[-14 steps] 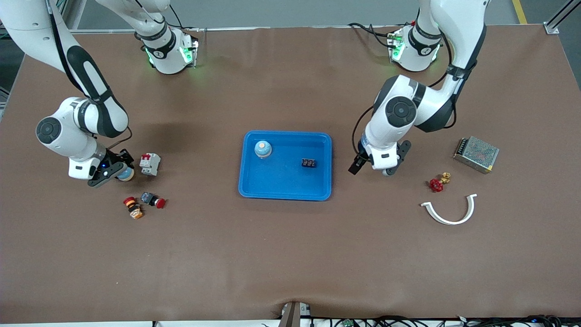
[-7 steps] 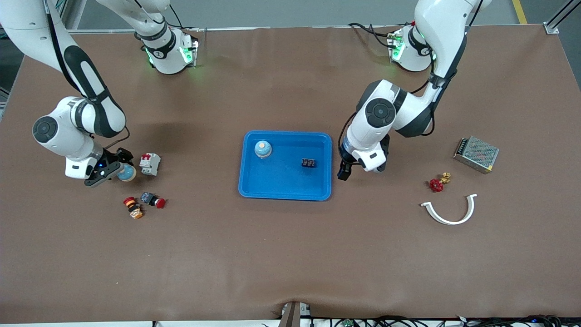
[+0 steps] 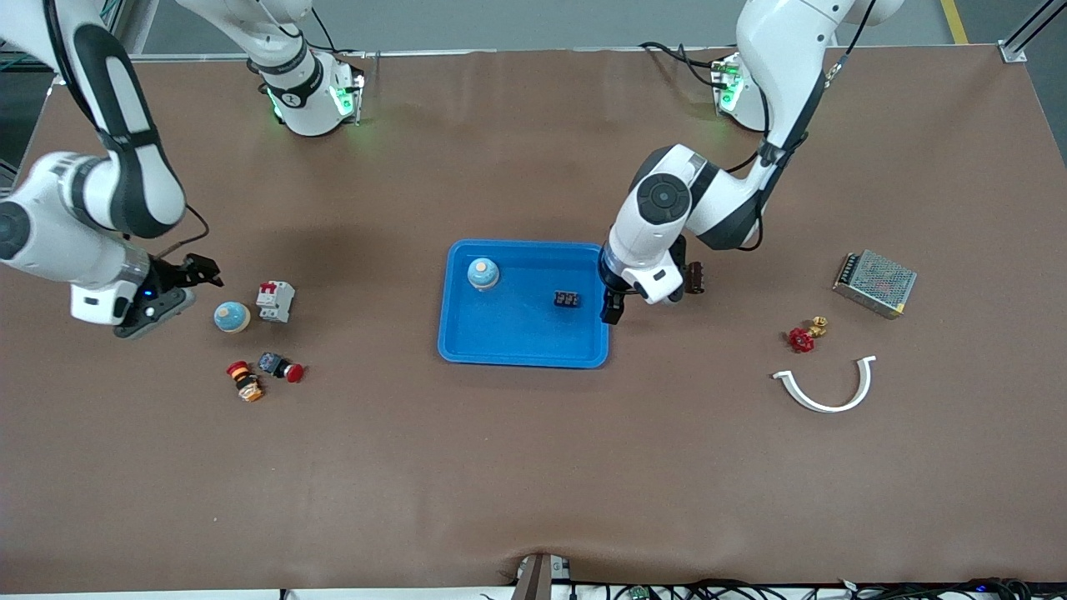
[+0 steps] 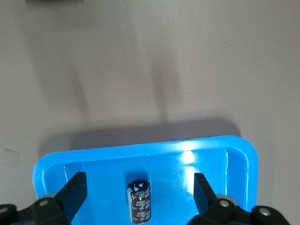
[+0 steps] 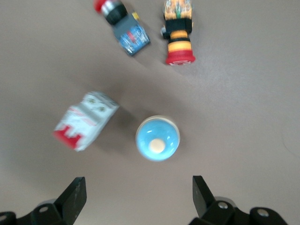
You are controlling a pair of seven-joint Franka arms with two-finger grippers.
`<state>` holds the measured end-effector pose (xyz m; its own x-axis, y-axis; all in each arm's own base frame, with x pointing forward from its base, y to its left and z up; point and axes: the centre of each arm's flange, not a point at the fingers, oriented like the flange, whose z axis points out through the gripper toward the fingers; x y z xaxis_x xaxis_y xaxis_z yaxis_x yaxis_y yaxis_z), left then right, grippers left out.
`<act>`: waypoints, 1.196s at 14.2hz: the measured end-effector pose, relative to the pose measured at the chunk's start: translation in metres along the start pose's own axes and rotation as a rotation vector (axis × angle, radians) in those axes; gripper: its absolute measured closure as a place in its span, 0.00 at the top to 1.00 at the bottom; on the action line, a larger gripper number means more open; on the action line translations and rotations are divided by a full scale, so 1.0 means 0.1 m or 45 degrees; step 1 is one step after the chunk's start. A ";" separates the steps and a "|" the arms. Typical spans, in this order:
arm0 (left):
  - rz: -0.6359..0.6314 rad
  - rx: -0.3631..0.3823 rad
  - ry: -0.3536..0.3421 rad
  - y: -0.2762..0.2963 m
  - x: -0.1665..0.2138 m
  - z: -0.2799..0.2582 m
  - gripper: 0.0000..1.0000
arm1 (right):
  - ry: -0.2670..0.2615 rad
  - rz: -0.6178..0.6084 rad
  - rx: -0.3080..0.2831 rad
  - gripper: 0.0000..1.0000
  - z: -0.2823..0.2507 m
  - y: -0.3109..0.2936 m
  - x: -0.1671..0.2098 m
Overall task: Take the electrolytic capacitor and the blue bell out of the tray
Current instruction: 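Reach the left gripper to the second capacitor while the right reaches bell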
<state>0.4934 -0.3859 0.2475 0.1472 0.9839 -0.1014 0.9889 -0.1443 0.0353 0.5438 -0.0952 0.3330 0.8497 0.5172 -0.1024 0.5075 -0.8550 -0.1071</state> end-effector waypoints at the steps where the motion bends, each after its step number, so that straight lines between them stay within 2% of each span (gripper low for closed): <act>1: -0.008 -0.006 0.003 -0.02 -0.04 0.04 1.00 | -0.025 0.053 0.016 1.00 -0.36 -0.12 0.11; 4: -0.018 0.003 0.003 -0.09 -0.14 0.12 1.00 | -0.068 0.244 0.015 1.00 -1.25 -0.66 0.54; 6: -0.030 0.007 0.002 -0.15 -0.23 0.17 1.00 | -0.069 0.350 -0.005 1.00 -1.51 -1.14 0.82; 9: -0.036 0.003 -0.006 -0.23 -0.36 0.21 1.00 | -0.062 0.502 0.012 1.00 -1.51 -1.82 1.15; 13: -0.036 0.007 -0.009 -0.29 -0.44 0.30 1.00 | -0.029 0.692 0.090 1.00 -1.40 -2.49 1.46; 17: -0.034 0.003 -0.014 -0.30 -0.45 0.36 1.00 | 0.015 0.803 0.082 1.00 -1.16 -3.27 1.77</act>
<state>0.4578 -0.4299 0.2157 0.1209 0.9862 -0.1135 0.9925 -0.1182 0.0302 0.5451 0.2714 0.4649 0.9842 -0.0860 -0.1547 -0.1006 -0.9909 -0.0893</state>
